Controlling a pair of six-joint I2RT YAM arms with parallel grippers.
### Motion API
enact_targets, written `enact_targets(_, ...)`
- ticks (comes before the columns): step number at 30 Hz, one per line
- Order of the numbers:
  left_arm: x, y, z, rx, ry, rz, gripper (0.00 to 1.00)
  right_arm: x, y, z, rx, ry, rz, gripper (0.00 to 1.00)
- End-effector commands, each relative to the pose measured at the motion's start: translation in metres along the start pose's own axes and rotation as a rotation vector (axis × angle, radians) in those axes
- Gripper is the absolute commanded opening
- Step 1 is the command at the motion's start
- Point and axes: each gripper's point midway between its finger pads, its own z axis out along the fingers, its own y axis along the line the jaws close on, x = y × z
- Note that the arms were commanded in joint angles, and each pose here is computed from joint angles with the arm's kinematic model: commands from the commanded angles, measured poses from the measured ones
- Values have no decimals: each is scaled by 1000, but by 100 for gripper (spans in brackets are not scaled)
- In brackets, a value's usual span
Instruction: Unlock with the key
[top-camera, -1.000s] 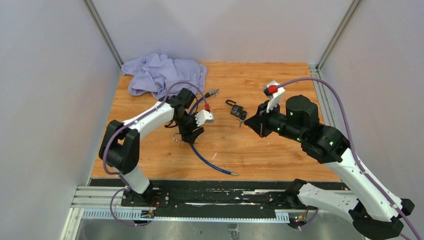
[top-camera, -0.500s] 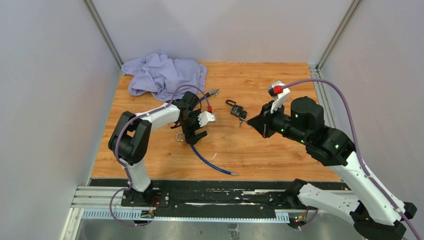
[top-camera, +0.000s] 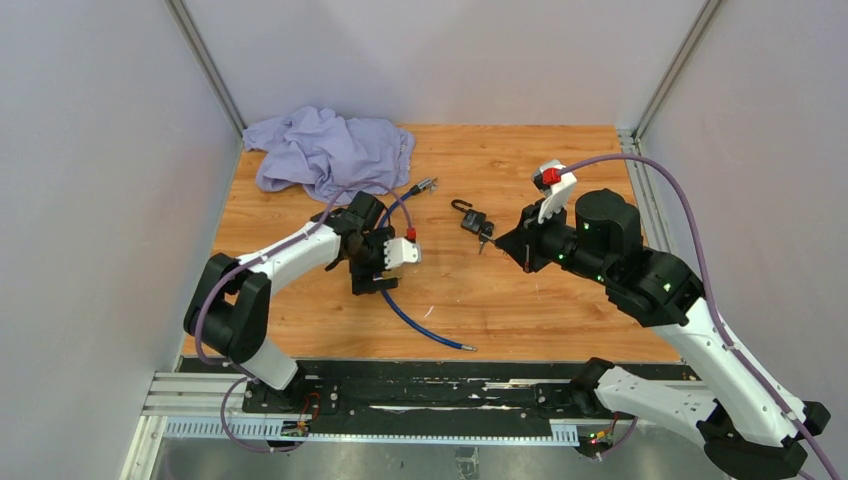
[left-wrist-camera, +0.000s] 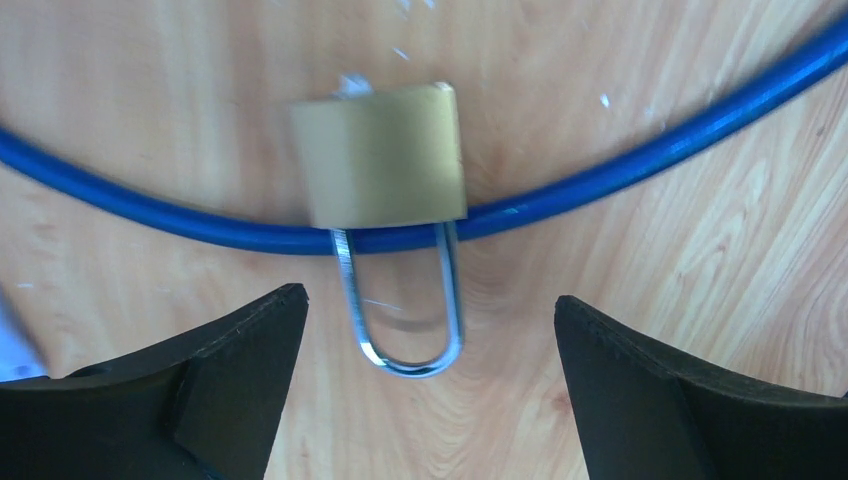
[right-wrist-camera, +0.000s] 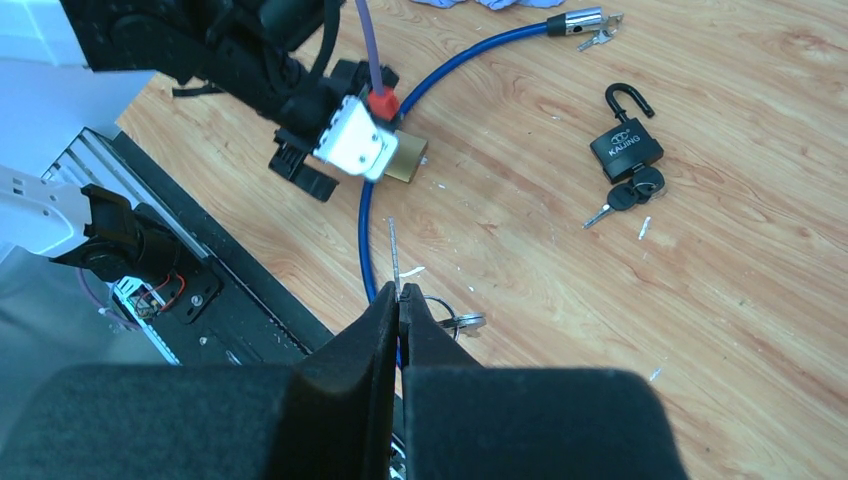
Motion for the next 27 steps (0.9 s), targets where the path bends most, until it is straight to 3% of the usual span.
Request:
enact_targets(1, 24, -3, 15, -52, 102, 71, 98, -18, -5, -9, 28, -55, -11, 0)
enact_targets(9, 31, 13, 23, -217, 163, 122, 98, -17, -5, -7, 28, -54, -4, 1)
enact_targets(14, 36, 10, 26, -232, 187, 154, 99, -17, -5, -7, 29, -58, -3, 1)
enact_targets(23, 32, 8, 26, -247, 197, 195, 80, -14, -4, -4, 20, -52, 11, 1)
enact_targets(27, 32, 2, 29, -207, 200, 199, 50, -16, -5, -6, 24, -64, 11, 1)
